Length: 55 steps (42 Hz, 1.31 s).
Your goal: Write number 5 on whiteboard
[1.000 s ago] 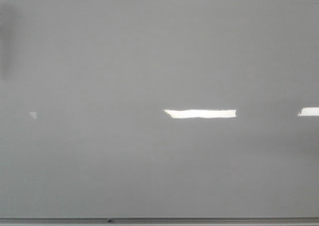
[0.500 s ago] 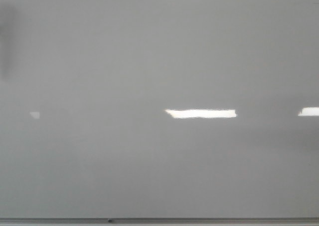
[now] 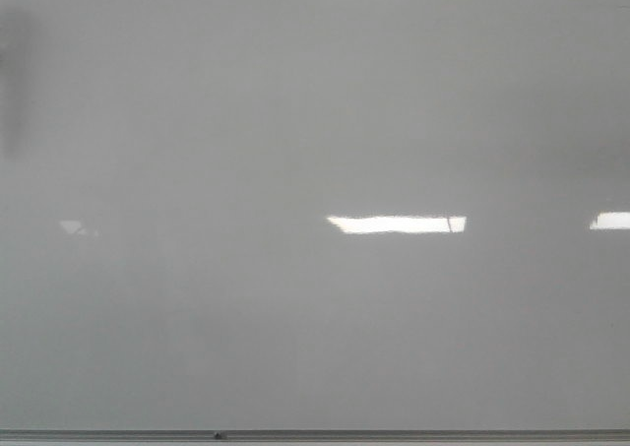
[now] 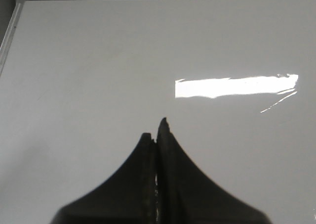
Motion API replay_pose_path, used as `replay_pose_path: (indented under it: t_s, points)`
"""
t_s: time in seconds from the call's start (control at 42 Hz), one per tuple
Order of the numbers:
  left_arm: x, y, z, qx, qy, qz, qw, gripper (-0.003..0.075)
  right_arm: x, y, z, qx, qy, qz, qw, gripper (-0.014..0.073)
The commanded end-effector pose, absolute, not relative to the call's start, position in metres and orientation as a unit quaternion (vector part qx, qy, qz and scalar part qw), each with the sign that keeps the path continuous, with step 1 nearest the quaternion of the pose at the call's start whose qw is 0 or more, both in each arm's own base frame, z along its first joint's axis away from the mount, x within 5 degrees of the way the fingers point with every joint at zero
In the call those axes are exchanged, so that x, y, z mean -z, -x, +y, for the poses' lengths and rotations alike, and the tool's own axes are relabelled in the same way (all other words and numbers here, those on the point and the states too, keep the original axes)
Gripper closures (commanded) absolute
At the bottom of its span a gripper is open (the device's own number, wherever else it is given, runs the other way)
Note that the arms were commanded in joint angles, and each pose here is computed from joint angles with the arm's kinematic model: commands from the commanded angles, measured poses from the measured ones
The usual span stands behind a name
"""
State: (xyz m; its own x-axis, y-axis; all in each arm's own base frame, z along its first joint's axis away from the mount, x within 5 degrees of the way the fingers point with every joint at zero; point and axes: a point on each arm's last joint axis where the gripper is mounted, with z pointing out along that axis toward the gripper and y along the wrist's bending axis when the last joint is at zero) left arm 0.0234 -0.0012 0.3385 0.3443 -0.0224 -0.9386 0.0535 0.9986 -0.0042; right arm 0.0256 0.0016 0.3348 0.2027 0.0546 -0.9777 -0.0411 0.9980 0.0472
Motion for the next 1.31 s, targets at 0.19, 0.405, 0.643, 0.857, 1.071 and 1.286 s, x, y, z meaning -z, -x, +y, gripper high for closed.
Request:
replay_pose_path:
  t_s: [0.19, 0.405, 0.643, 0.857, 1.071, 1.286]
  points:
    - [-0.397, -0.04, -0.002, 0.028, -0.015, 0.641, 0.766, 0.0741, -0.39, -0.051, 0.002, -0.023, 0.002, 0.701, 0.713, 0.0664]
    - [-0.393, -0.064, -0.004, 0.026, -0.016, 0.698, 0.715, 0.0741, -0.383, -0.08, 0.003, -0.022, 0.002, 0.766, 0.643, 0.0664]
    - [-0.377, -0.087, -0.006, 0.027, -0.017, 0.758, 0.652, 0.0741, -0.368, -0.106, 0.004, -0.022, 0.002, 0.813, 0.581, 0.0664]
    - [-0.366, -0.101, -0.007, 0.028, -0.016, 0.796, 0.604, 0.0741, -0.358, -0.124, 0.004, -0.021, 0.002, 0.84, 0.541, 0.0664]
    - [-0.358, -0.114, -0.007, 0.027, -0.017, 0.815, 0.578, 0.0741, -0.352, -0.136, 0.004, -0.019, 0.004, 0.851, 0.525, 0.0658]
    - [-0.35, -0.129, -0.008, 0.025, -0.018, 0.834, 0.551, 0.072, -0.351, -0.139, 0.004, -0.008, 0.022, 0.852, 0.522, 0.0447]
